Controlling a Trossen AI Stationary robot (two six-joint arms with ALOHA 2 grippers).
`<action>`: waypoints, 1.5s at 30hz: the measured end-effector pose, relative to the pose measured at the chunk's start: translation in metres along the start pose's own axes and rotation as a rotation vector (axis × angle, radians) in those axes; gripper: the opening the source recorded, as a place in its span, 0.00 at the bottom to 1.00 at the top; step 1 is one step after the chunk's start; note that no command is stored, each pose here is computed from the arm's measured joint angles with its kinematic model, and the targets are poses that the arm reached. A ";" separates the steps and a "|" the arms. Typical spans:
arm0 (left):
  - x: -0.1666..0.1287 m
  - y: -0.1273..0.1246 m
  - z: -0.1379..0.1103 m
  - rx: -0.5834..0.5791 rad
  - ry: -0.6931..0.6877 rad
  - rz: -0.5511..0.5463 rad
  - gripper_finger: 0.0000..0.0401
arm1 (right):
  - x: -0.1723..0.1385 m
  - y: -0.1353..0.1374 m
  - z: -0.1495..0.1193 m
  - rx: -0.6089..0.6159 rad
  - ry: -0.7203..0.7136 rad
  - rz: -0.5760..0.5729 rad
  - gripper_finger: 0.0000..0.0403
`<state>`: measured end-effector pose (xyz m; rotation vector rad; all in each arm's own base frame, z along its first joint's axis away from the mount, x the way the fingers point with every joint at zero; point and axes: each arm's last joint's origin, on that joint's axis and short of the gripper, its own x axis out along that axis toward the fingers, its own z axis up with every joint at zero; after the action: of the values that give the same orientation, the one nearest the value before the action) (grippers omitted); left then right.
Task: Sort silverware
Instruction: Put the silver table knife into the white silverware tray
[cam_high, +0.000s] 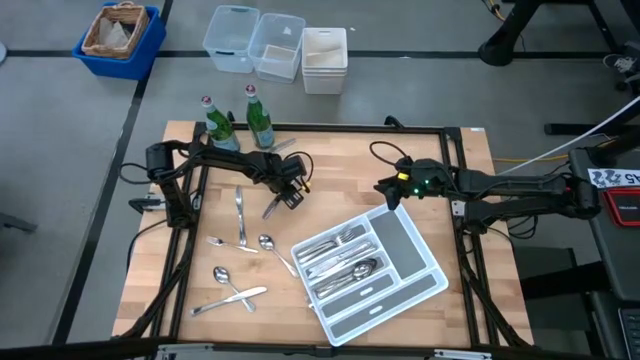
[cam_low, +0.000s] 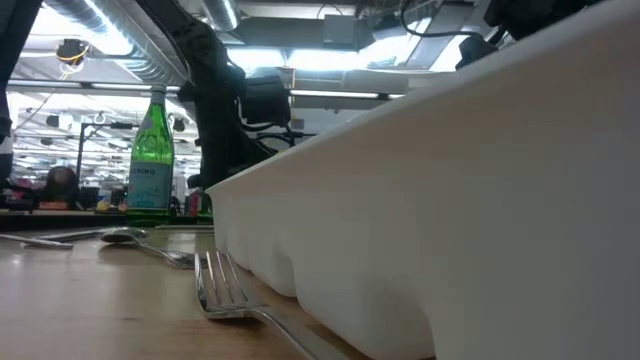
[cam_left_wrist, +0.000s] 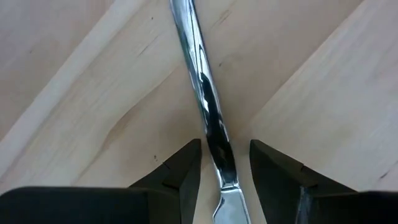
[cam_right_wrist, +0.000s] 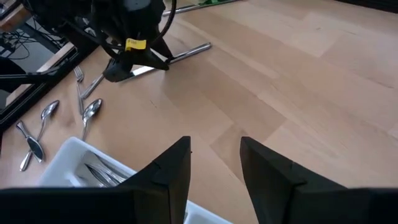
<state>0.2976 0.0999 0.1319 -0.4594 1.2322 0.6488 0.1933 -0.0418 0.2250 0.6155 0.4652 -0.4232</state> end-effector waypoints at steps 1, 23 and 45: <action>0.001 0.000 -0.001 0.001 0.008 0.003 0.32 | 0.000 0.000 0.000 0.000 -0.001 0.000 0.35; 0.000 0.003 -0.007 0.064 0.073 0.031 0.07 | -0.001 -0.025 -0.045 -0.156 0.008 0.191 0.35; -0.007 0.001 0.006 0.062 0.060 -0.008 0.07 | 0.004 -0.062 -0.102 -0.127 -0.012 0.240 0.35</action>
<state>0.2999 0.1034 0.1407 -0.4349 1.3034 0.5924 0.1362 -0.0241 0.1217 0.5378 0.3976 -0.1684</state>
